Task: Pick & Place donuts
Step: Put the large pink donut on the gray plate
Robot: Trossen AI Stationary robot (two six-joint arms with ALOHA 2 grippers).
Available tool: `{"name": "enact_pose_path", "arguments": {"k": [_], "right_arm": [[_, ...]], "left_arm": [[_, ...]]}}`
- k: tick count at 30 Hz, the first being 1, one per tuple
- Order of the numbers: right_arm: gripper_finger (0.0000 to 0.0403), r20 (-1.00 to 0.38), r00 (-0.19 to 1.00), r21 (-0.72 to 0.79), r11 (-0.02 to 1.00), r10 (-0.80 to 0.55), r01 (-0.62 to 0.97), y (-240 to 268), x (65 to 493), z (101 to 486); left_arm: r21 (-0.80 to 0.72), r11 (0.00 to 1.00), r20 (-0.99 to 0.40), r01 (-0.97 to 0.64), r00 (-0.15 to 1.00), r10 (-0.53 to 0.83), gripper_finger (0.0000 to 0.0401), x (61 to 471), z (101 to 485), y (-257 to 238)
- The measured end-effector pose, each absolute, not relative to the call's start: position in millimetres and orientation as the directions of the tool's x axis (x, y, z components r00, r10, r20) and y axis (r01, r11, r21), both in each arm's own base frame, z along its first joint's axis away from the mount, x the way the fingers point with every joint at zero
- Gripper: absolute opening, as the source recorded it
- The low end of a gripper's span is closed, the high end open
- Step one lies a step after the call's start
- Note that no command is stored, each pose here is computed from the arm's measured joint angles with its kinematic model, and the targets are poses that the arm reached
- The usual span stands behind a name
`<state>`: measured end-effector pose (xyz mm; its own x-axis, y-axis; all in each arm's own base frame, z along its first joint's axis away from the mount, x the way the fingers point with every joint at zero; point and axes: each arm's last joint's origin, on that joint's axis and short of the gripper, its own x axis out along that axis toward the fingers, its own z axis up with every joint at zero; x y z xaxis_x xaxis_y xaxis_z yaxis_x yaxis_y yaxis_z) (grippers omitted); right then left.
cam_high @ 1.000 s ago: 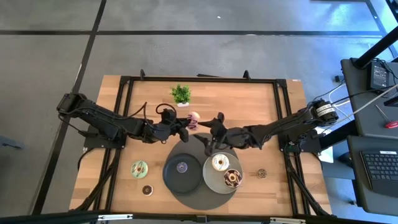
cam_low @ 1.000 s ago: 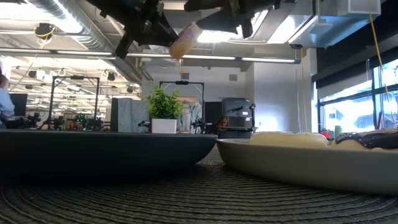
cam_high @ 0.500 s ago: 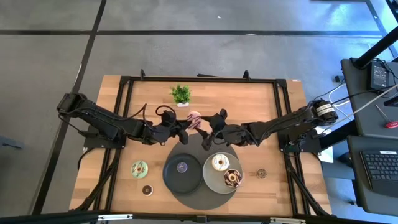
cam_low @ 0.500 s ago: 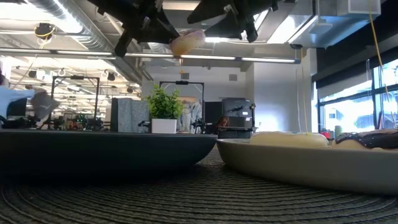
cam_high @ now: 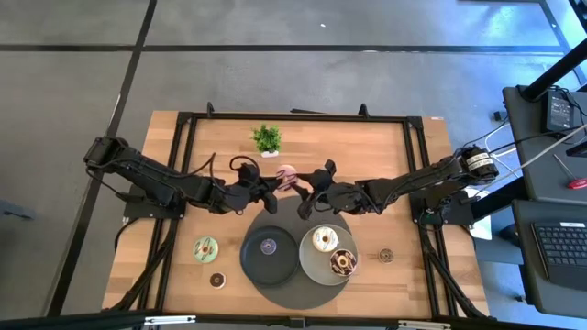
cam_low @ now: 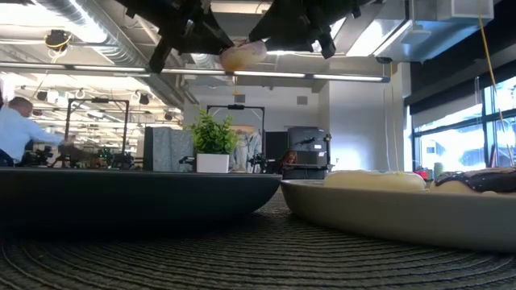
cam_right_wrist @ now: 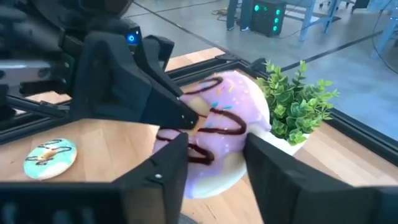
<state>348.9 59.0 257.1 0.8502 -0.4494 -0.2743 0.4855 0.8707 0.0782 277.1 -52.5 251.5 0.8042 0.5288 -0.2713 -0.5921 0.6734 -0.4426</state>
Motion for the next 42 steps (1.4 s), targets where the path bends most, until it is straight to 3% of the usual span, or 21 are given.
{"name": "enact_pose_path", "arguments": {"k": [15, 21, 29, 35, 39, 42], "right_arm": [[0.0032, -0.278, 0.842, 0.067, 0.865, -0.463, 0.497, 58.6, 348.3, 256.4], [0.0027, -0.279, 0.841, 0.063, 0.865, -0.463, 0.497, 58.6, 348.2, 256.1], [0.0023, -0.278, 0.84, 0.065, 0.863, -0.466, 0.501, 58.3, 347.4, 257.0], [0.0024, -0.297, 0.835, 0.071, 0.862, -0.462, 0.502, 58.3, 346.6, 254.9], [0.0022, -0.354, 0.862, 0.084, 0.906, -0.362, 0.415, 60.5, 341.4, 257.1], [0.0023, -0.418, 0.885, 0.129, 0.951, -0.204, 0.281, 68.4, 333.1, 261.0]], "left_arm": [[-0.429, 0.698, -0.244, -0.573, 0.818, 0.521, 0.0025, 278.6, 255.1, -53.0], [-0.396, 0.716, -0.248, -0.575, 0.818, 0.52, 0.005, 278.4, 254.7, -53.0], [-0.357, 0.756, -0.288, -0.549, 0.834, 0.471, 0.0124, 271.0, 258.1, -52.5], [-0.361, 0.783, -0.303, -0.507, 0.858, 0.416, 0.0146, 252.2, 274.4, -49.2], [-0.332, 0.793, -0.309, -0.511, 0.853, 0.42, 0.0148, 235.9, 284.8, -44.7], [-0.319, 0.794, -0.323, -0.517, 0.847, 0.422, 0.0145, 225.8, 289.1, -42.0]]}}
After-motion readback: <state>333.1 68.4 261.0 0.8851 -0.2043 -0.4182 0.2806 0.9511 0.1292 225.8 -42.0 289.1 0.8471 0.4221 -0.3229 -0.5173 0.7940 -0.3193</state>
